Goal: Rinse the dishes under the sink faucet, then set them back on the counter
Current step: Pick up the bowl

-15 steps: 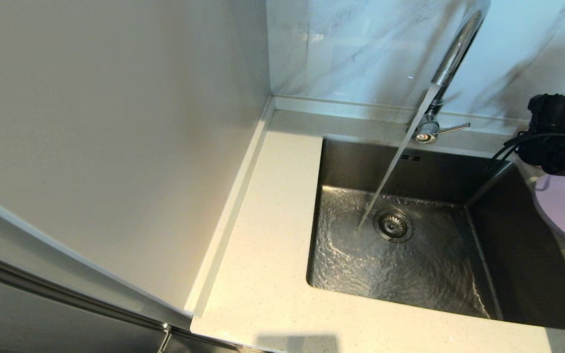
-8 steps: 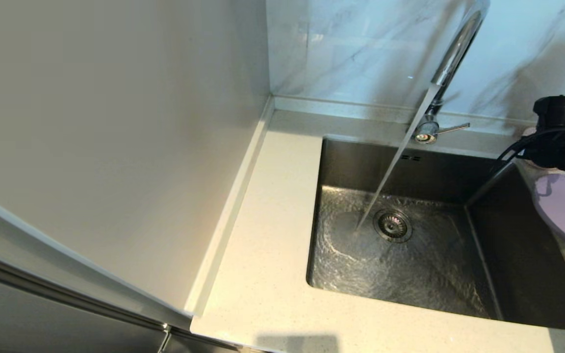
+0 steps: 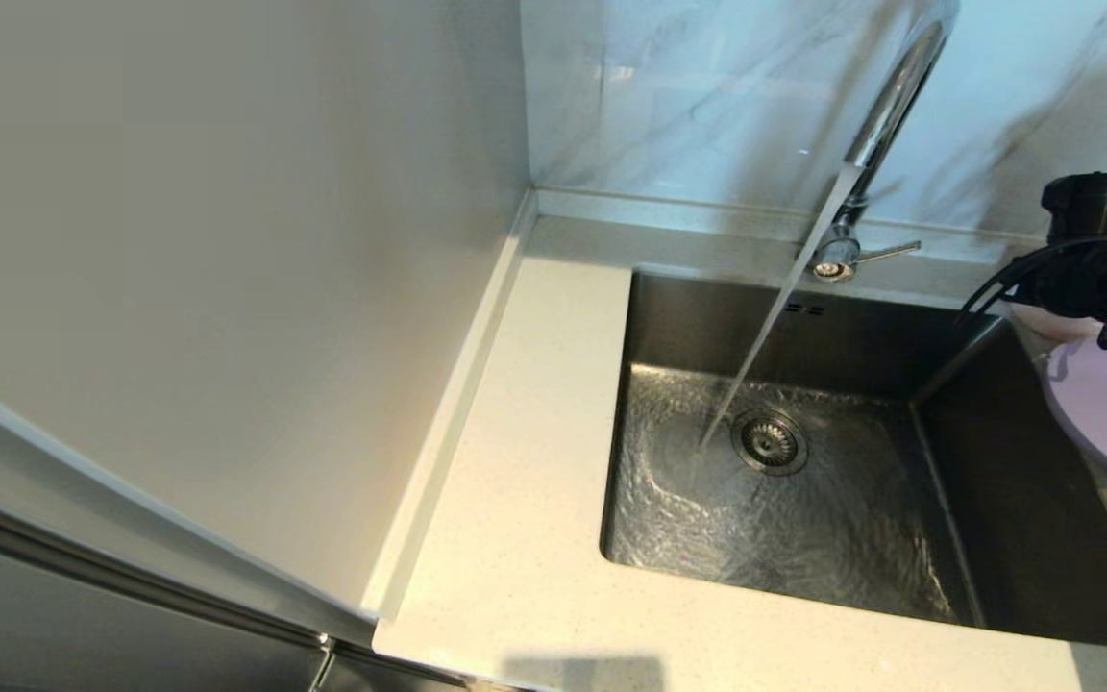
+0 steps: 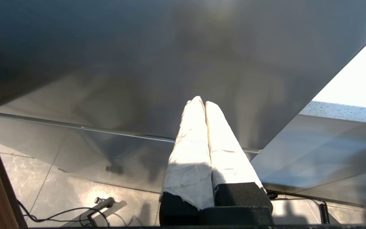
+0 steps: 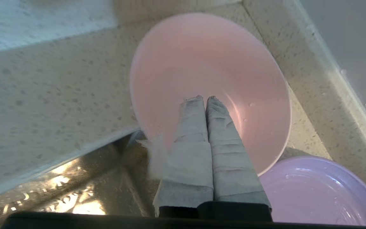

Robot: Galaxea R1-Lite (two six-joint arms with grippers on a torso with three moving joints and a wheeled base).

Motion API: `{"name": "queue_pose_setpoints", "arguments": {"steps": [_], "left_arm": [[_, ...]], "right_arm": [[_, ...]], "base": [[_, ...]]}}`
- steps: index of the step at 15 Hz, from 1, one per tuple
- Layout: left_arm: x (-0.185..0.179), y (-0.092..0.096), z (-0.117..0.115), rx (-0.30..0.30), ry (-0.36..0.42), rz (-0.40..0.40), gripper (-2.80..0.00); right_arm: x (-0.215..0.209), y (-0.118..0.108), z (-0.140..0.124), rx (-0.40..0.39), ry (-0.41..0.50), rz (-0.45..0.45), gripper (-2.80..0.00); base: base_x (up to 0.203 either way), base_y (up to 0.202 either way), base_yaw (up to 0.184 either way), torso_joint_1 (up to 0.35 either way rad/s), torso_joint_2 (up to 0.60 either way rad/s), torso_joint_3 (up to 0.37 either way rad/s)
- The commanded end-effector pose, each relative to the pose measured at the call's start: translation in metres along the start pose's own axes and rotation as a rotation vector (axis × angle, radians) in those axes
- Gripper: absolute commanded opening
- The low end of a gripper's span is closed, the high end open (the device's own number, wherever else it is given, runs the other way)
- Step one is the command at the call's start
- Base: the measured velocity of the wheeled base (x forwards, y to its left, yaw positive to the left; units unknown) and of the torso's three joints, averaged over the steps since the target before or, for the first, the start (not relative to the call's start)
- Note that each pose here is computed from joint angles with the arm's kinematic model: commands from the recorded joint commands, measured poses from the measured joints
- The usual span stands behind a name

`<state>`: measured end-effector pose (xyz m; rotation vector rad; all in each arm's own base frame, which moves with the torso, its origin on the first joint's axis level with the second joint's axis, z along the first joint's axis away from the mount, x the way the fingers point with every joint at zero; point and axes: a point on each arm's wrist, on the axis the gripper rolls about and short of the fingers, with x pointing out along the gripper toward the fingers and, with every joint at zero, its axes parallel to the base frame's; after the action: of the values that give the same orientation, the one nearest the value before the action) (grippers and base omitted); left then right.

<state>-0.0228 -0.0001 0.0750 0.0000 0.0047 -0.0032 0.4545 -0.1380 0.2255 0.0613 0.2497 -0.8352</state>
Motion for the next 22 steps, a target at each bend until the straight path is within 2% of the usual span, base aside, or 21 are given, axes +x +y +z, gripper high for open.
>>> {"name": "queue_pose_setpoints", "arguments": {"steps": [1,6,9,10,11,14,17,18,21,22], "left_arm": [[0.0,0.0,0.0,0.0,0.0,0.0,-2.8],[0.0,0.0,0.0,0.0,0.0,0.0,-2.8],[0.0,0.0,0.0,0.0,0.0,0.0,-2.8],[0.0,0.0,0.0,0.0,0.0,-0.001,-2.8],[0.0,0.0,0.0,0.0,0.0,-0.001,-2.8],[0.0,0.0,0.0,0.0,0.0,0.0,-2.8],[0.0,0.0,0.0,0.0,0.0,0.0,-2.8],[0.0,0.0,0.0,0.0,0.0,0.0,-2.8],[0.0,0.0,0.0,0.0,0.0,0.0,-2.8],[0.0,0.0,0.0,0.0,0.0,0.0,-2.8]], "right_arm": [[-0.004,-0.002,0.006,0.004,-0.012,-0.003,-2.8],[-0.017,-0.008,0.023,0.027,-0.049,0.001,-2.8],[-0.035,-0.018,0.048,0.071,-0.13,0.005,-2.8],[-0.045,-0.023,0.058,0.059,-0.152,0.01,-2.8],[-0.053,-0.028,0.065,0.007,-0.154,0.019,-2.8],[-0.069,-0.046,0.063,-0.103,0.024,0.124,-2.8],[-0.075,-0.062,0.052,-0.157,0.2,0.261,-2.8],[-0.075,-0.064,0.052,-0.149,0.21,0.288,-2.8],[-0.067,-0.064,0.048,-0.119,0.223,0.28,-2.8],[-0.067,-0.064,0.05,-0.101,0.212,0.28,0.0]], "base": [[0.0,0.0,0.0,0.0,0.0,0.0],[0.0,0.0,0.0,0.0,0.0,0.0],[0.0,0.0,0.0,0.0,0.0,0.0],[0.0,0.0,0.0,0.0,0.0,0.0],[0.0,0.0,0.0,0.0,0.0,0.0],[0.0,0.0,0.0,0.0,0.0,0.0],[0.0,0.0,0.0,0.0,0.0,0.0],[0.0,0.0,0.0,0.0,0.0,0.0],[0.0,0.0,0.0,0.0,0.0,0.0],[0.0,0.0,0.0,0.0,0.0,0.0]]}}
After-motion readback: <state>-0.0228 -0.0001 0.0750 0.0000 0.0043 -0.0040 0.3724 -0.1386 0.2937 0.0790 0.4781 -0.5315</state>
